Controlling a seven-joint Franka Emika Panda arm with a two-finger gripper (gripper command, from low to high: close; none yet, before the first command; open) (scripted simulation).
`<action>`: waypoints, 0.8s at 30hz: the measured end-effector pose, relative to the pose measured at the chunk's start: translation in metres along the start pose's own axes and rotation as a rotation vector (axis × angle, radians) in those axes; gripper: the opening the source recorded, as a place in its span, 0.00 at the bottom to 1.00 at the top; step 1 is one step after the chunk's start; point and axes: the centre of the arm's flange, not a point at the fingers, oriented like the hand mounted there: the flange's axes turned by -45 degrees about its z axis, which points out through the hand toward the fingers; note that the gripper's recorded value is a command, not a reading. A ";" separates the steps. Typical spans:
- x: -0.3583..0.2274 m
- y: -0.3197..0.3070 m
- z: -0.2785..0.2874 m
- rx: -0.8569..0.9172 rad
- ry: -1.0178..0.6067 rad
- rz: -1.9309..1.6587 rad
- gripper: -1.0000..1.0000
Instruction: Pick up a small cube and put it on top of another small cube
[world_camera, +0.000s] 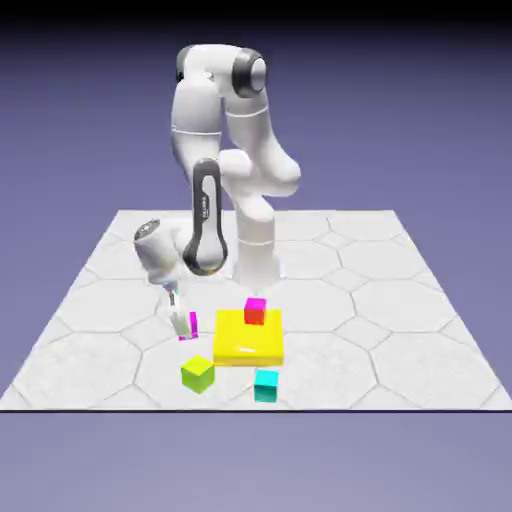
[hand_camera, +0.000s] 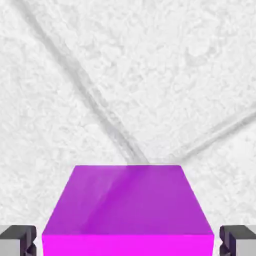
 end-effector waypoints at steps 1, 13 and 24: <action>0.000 -0.001 -0.011 0.001 0.000 -0.001 0.00; -0.008 -0.106 -0.081 -0.112 -0.003 -0.515 0.00; -0.047 -0.226 -0.084 -0.298 -0.003 -1.096 0.00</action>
